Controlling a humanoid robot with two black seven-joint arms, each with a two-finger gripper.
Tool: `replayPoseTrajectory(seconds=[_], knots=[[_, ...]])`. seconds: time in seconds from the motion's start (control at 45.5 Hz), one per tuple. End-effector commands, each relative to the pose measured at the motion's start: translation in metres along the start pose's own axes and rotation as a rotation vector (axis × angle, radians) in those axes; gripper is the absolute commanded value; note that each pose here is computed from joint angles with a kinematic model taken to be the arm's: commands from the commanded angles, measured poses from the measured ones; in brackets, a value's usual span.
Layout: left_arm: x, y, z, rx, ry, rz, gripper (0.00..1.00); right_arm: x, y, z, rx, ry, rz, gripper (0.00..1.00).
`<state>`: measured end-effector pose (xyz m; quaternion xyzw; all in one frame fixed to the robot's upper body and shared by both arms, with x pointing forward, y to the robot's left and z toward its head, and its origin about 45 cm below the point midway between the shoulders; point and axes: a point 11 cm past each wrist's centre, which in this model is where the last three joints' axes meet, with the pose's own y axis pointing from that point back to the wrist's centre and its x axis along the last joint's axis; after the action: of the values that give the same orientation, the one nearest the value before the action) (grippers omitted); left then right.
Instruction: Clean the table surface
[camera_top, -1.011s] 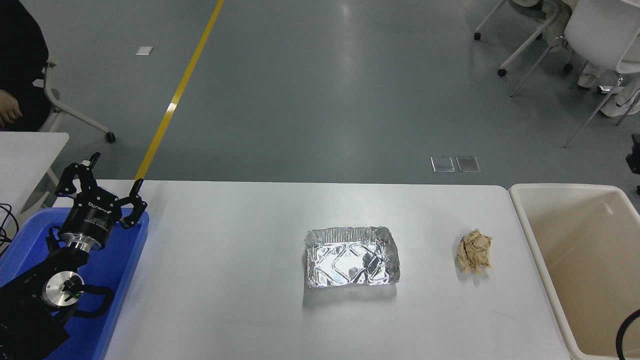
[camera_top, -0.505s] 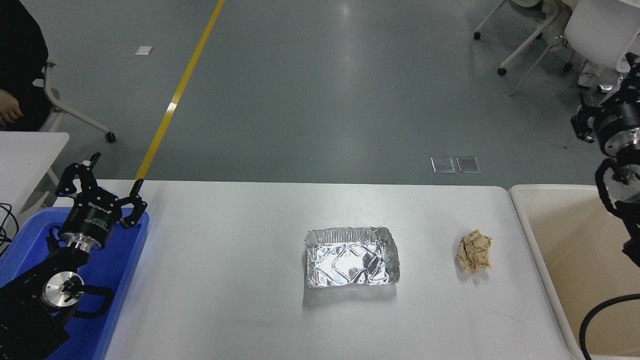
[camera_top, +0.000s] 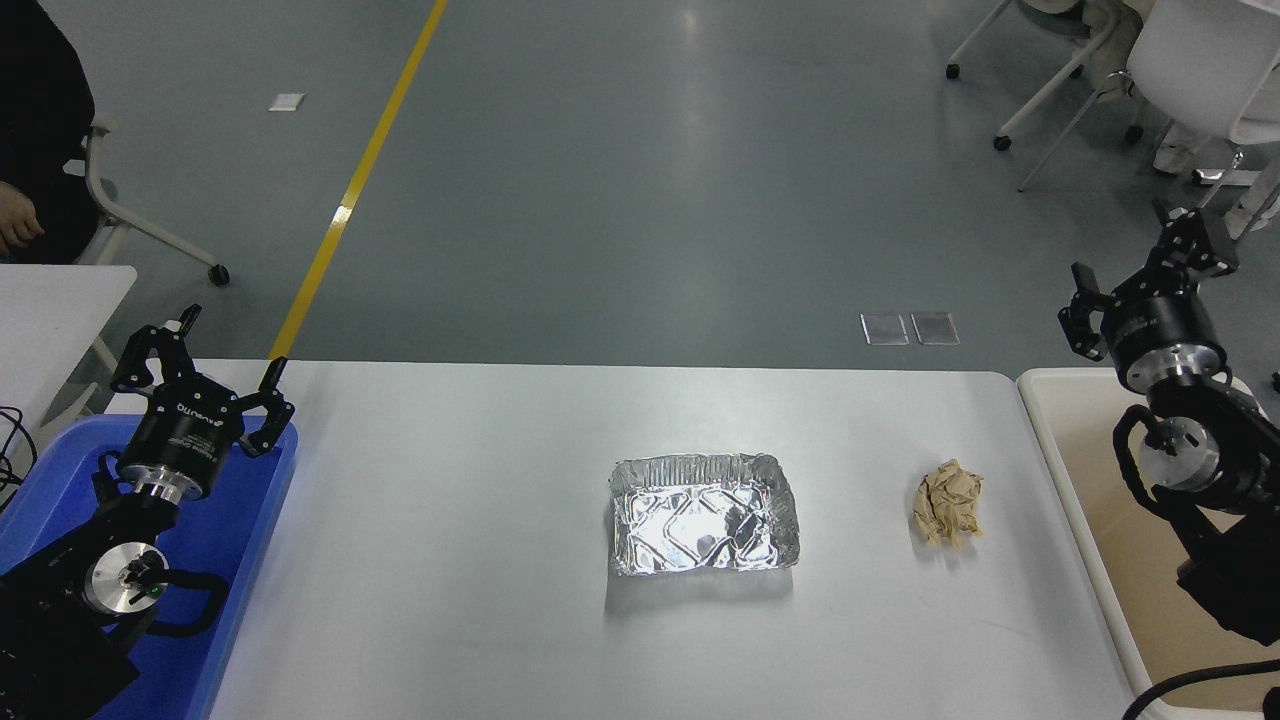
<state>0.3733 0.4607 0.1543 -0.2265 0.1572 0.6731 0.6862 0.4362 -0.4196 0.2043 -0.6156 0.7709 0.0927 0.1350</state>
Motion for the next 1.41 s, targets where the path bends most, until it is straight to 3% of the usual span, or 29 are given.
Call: replayPoseTrajectory(seconds=[0.0,0.264,0.923,1.385], knots=[[0.000,0.000,0.000,0.000,0.000,0.000,1.00,0.001,0.020,0.032,-0.030,-0.028,-0.004,0.98],[0.000,0.000,0.000,0.000,0.000,0.000,1.00,0.004,0.037,0.059,-0.076,-0.049,0.000,0.98],[0.000,0.000,0.000,0.000,0.000,0.000,1.00,-0.003,0.028,0.052,-0.072,-0.016,-0.035,0.98],[0.000,0.000,0.000,0.000,0.000,0.000,1.00,-0.008,-0.004,-0.003,-0.088,0.379,-0.218,0.98]])
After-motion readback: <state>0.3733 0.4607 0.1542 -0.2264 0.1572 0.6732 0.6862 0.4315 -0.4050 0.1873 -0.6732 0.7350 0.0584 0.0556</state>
